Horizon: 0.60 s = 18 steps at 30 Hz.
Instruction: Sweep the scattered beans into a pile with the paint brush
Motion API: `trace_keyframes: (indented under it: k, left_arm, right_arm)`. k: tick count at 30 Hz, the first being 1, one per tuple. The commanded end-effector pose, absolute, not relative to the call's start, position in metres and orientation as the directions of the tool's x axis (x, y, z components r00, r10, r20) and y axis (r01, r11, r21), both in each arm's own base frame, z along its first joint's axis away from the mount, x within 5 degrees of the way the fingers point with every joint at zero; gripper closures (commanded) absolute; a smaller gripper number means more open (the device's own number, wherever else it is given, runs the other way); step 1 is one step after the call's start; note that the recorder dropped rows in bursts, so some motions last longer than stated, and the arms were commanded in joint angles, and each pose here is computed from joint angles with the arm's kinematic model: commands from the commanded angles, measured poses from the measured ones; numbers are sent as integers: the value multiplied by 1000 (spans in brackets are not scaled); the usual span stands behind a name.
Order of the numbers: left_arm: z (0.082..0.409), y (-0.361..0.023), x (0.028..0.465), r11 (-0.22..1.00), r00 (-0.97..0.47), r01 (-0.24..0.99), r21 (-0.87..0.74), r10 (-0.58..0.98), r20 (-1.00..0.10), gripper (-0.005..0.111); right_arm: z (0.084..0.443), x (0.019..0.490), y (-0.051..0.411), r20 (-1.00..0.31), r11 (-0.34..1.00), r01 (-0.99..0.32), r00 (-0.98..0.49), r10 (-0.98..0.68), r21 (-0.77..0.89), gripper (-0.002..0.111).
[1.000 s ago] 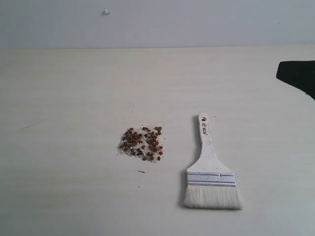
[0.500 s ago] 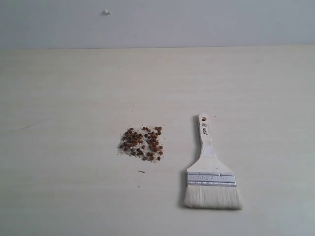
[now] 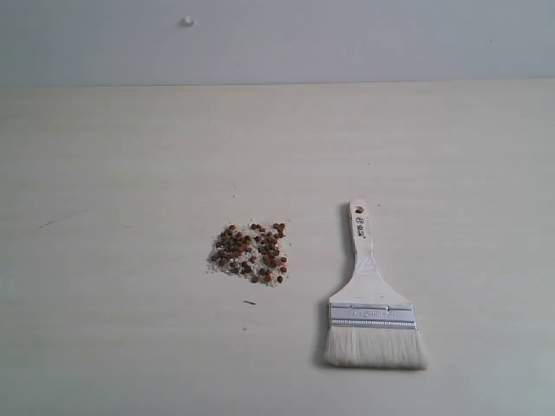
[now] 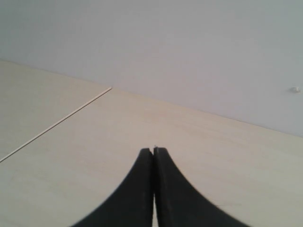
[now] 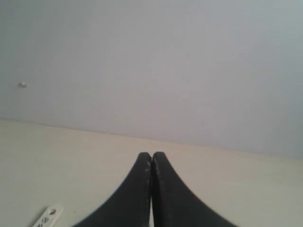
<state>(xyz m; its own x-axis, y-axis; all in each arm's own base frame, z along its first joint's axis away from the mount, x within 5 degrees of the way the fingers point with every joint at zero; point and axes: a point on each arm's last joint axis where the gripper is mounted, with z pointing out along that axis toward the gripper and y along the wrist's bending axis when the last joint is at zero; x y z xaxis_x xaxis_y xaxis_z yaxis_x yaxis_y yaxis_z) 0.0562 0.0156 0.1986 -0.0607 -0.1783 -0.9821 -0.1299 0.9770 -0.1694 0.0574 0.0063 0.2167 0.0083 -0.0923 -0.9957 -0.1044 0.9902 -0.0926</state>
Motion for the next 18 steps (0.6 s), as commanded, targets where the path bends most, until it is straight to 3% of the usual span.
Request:
trace_keyframes:
  k: [1, 12, 18]
  left_arm:
    - [198, 16, 56, 976, -56, -136, -170, -179, -982, 107]
    - [198, 16, 56, 976, -56, -136, -170, -179, -982, 107]
    - [198, 16, 56, 976, -56, -136, -170, -179, -982, 107]
  right_arm:
    - [201, 56, 6, -995, 991, -101, -37, -97, -92, 108]
    - [188, 55, 6, -977, 988, -118, -176, -118, -98, 108]
    - [188, 54, 6, -976, 988, -119, -181, -120, -100, 108]
